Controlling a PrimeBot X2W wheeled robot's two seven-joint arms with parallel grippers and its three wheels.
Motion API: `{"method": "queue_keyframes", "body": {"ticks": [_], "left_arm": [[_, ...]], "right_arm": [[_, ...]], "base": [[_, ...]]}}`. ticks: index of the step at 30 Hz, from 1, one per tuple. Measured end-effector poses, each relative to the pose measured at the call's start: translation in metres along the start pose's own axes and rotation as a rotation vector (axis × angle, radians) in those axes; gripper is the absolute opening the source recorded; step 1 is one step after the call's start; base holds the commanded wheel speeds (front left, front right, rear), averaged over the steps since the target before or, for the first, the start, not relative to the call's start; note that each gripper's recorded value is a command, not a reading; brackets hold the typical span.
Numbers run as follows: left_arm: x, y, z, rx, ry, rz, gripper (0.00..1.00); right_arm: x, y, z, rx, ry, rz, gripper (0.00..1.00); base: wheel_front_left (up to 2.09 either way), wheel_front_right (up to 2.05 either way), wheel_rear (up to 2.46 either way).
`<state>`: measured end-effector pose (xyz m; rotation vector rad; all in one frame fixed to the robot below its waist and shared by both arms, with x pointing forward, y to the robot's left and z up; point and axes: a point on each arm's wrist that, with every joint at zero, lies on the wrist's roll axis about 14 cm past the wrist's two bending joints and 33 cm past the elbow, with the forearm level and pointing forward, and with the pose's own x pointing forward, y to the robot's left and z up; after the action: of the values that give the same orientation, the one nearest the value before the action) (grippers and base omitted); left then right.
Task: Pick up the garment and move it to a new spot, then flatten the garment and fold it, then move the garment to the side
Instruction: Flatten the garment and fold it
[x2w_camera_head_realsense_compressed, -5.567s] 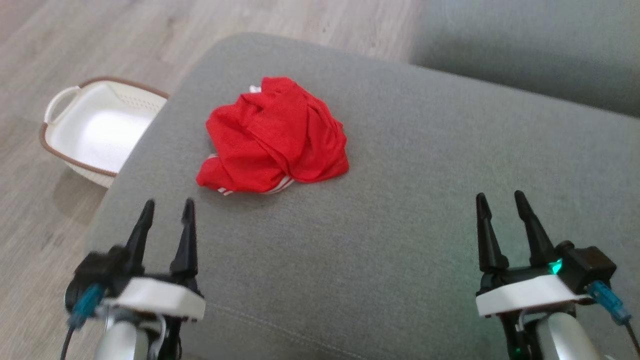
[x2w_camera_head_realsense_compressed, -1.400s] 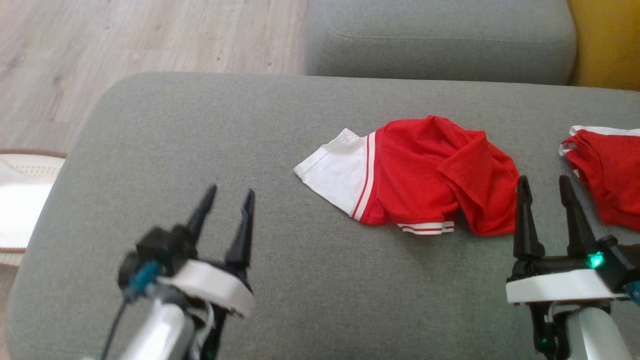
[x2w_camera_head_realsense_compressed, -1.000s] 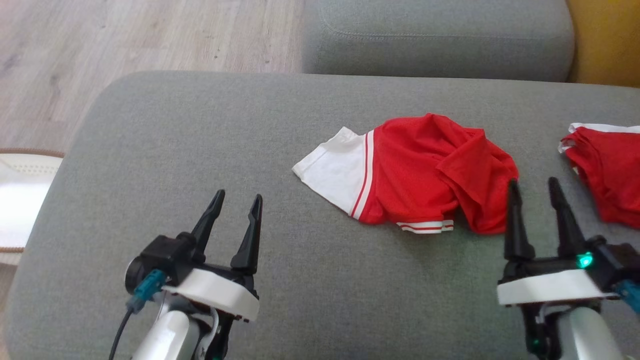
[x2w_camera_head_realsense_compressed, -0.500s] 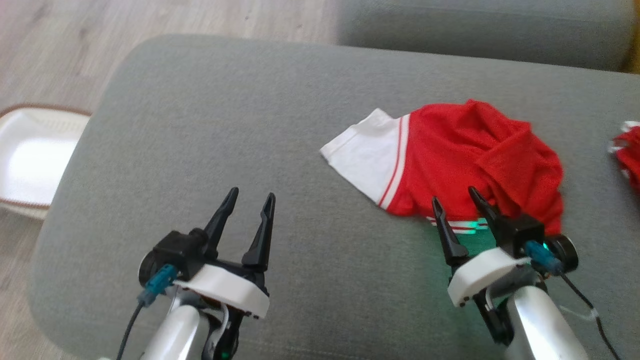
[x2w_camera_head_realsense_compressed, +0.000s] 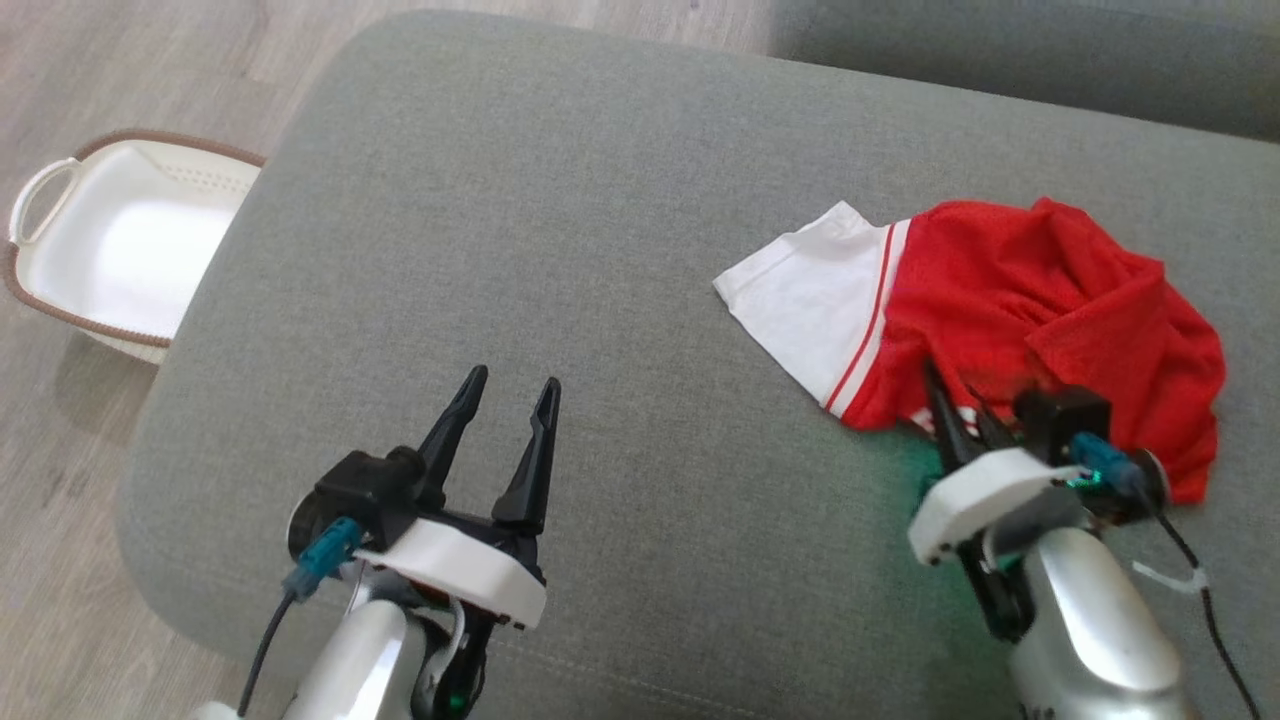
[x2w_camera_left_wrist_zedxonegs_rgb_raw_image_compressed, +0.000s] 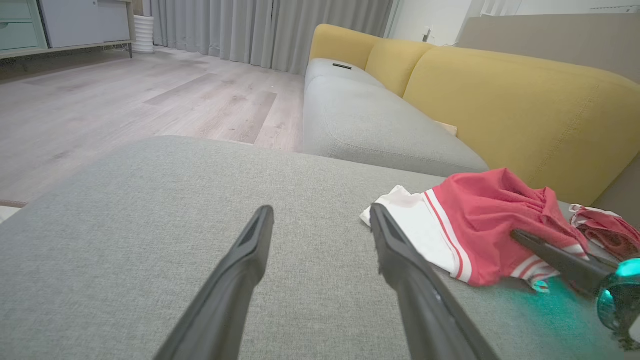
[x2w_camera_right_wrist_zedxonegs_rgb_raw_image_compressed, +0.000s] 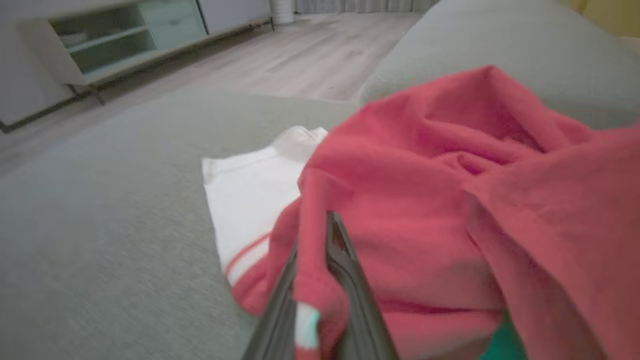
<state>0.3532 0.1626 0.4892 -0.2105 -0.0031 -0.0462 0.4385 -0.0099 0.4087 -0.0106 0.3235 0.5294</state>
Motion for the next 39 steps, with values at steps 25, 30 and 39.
{"method": "queue_keyframes", "body": {"ticks": [25, 30, 39], "left_arm": [[-0.028, 0.01, 0.019, 0.007, -0.064, 0.043, 1.0], [-0.024, 0.007, 0.017, 0.003, -0.061, 0.031, 1.0], [-0.008, -0.007, 0.027, -0.003, -0.091, -0.014, 1.0]], "right_arm": [[-0.013, 0.171, 0.039, -0.016, -0.098, 0.513, 1.0], [-0.008, 0.141, 0.036, -0.034, -0.092, 0.42, 1.0], [-0.019, 0.03, 0.07, -0.017, -0.255, 0.08, 1.0]], "base": [[0.0, 0.0, 0.0], [0.0, 0.0, 0.0], [0.0, 0.0, 0.0]]}}
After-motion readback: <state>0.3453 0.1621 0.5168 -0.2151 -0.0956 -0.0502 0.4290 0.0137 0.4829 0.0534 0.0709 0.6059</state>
